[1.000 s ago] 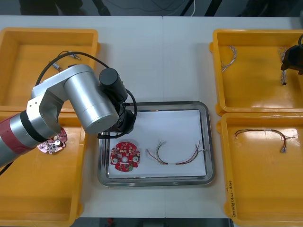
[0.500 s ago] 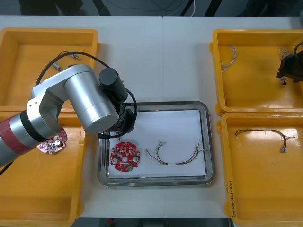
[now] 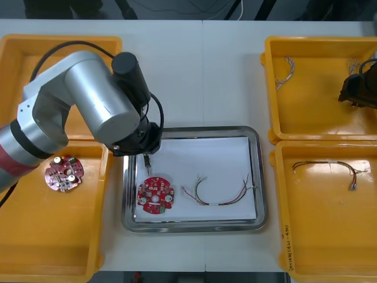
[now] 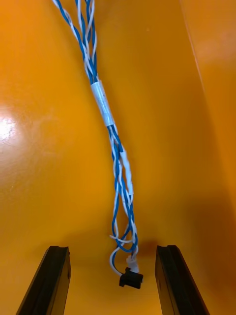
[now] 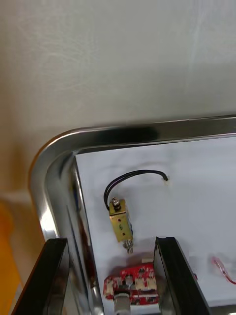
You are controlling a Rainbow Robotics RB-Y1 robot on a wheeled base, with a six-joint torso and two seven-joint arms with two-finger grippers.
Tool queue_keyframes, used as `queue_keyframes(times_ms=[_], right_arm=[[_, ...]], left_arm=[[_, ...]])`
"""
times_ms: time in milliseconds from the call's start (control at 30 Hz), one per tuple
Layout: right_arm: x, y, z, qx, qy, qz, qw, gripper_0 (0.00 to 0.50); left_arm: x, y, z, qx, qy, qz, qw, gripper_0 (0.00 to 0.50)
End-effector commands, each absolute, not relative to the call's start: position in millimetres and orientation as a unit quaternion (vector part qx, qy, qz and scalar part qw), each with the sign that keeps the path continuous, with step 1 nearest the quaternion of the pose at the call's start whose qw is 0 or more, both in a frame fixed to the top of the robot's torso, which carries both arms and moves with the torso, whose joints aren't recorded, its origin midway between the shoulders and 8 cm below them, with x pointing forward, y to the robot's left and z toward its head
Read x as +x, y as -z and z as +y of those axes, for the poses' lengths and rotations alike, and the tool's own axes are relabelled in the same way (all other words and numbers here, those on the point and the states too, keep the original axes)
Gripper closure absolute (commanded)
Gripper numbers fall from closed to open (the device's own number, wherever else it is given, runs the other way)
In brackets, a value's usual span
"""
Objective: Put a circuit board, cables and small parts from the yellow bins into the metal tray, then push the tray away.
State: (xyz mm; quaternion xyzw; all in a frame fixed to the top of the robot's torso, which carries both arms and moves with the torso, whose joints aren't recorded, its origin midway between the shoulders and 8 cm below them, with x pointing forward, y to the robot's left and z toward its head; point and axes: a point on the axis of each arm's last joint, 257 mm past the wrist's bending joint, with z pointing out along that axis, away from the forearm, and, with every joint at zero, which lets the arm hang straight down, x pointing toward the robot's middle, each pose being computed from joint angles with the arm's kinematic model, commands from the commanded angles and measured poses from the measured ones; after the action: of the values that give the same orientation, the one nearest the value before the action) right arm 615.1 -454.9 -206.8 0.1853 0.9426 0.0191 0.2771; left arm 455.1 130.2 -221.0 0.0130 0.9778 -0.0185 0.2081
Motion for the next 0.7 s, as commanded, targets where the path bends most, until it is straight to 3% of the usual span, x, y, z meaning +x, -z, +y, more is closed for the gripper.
queue_keyframes(times_ms=[33,67,100,333,367,467,567,700], right_arm=[[625.9,195.3,-444.4,0.176,-0.035,0.939,0.294,0.000],[626.0,195.2,-444.1,0.176,-0.036,0.939,0.294,0.150],[625.0,198.7,-442.5,0.175,-0.039,0.939,0.293,0.258],[622.2,204.6,-443.4,0.171,-0.043,0.940,0.291,0.264],[622.6,205.3,-442.8,0.170,-0.046,0.940,0.293,0.282],[622.6,205.2,-443.6,0.166,-0.045,0.940,0.294,0.432],[622.2,205.6,-443.4,0.163,-0.044,0.941,0.293,0.498],[622.8,200.9,-445.6,0.161,-0.044,0.941,0.296,0.500]], left_arm=[[461.1,167.0,119.8,0.004,0.046,0.971,0.233,0.000],[460.3,165.8,121.8,0.002,0.046,0.972,0.231,0.000],[458.8,158.8,128.3,0.007,0.044,0.973,0.227,0.000],[454.5,131.9,163.9,0.017,0.029,0.976,0.214,0.000],[455.4,127.5,170.0,0.017,0.027,0.976,0.214,0.000],[462.6,111.5,180.6,0.020,0.032,0.972,0.231,0.000],[466.9,104.3,192.1,0.010,0.034,0.971,0.238,0.000],[470.8,100.2,215.3,-0.005,0.029,0.969,0.244,0.000]])
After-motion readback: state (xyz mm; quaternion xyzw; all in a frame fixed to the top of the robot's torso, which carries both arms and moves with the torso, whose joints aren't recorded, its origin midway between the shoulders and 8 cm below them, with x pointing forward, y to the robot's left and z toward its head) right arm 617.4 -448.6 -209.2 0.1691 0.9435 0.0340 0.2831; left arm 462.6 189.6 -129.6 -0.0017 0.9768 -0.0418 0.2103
